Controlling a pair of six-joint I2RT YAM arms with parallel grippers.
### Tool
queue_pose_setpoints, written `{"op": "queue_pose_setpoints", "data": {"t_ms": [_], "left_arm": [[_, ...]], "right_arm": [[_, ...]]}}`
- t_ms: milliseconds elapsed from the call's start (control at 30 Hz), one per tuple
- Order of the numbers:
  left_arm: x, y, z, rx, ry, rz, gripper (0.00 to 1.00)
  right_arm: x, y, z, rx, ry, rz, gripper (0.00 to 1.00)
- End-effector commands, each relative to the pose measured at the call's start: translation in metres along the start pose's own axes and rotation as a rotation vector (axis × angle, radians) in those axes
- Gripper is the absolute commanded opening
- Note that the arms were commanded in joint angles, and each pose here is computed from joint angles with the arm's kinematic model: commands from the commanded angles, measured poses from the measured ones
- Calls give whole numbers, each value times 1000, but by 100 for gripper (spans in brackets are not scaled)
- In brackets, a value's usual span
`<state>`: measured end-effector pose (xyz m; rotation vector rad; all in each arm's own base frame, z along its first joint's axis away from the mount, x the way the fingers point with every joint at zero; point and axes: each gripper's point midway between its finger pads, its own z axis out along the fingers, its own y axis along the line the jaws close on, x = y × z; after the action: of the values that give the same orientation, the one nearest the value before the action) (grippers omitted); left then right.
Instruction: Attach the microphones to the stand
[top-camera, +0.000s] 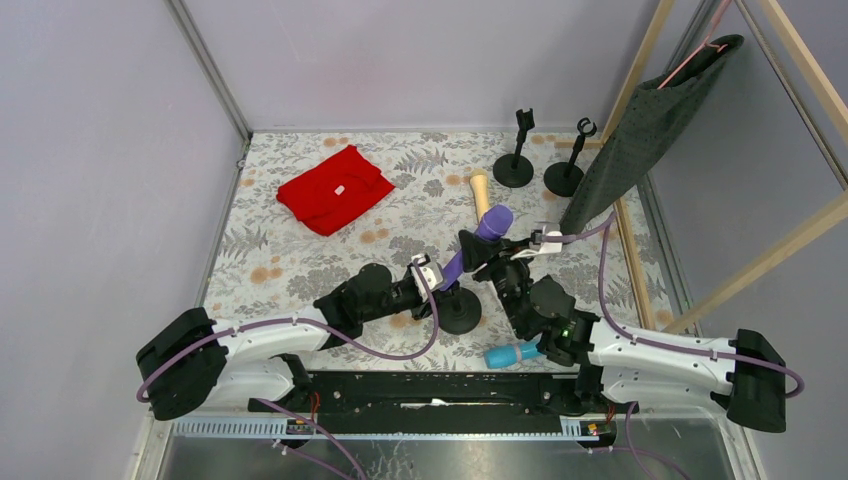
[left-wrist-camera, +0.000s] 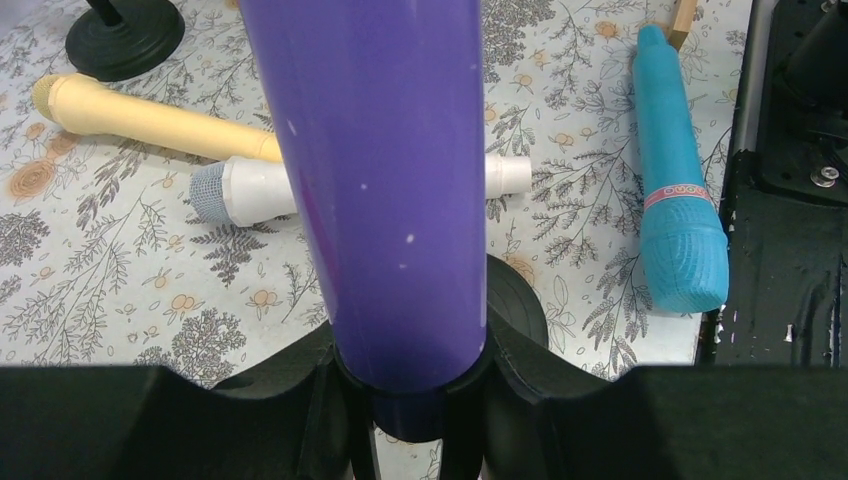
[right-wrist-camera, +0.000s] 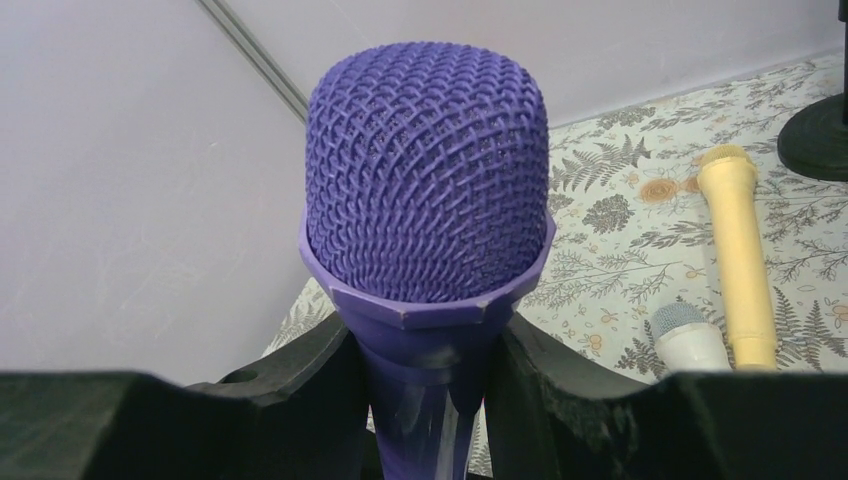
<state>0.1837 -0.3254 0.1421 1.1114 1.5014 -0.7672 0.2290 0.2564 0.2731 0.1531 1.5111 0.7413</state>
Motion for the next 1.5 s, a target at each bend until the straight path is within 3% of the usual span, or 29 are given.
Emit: {"op": "queue_pose_setpoints", "data": {"t_ms": [0,400,633,833,1133,1200,1467], "left_arm": [[-35,2,5,12,-122,81,36],[-33,3,3,8,-126,71,36],[-31,3,-4,-5,-141,62,50],[-26,7,-11,-43,-141,37,76],[-20,7,-35,-89,-181,-41,86],[-19,7,-40,-100,-198,-54,95],[-25,2,-37,-65,-204,-29,96]], "right_arm": [[135,-51,-48,-17,436,-478,0],[141,-67,-53,53,457,-684,0],[143,-75,-54,98,450,-736,0],[135,-80,-53,146,421,-754,0],[117,-88,-54,205,395,-805,0],[112,-88,-54,216,385,-805,0],[83,-79,-46,272,304,-769,0]]}}
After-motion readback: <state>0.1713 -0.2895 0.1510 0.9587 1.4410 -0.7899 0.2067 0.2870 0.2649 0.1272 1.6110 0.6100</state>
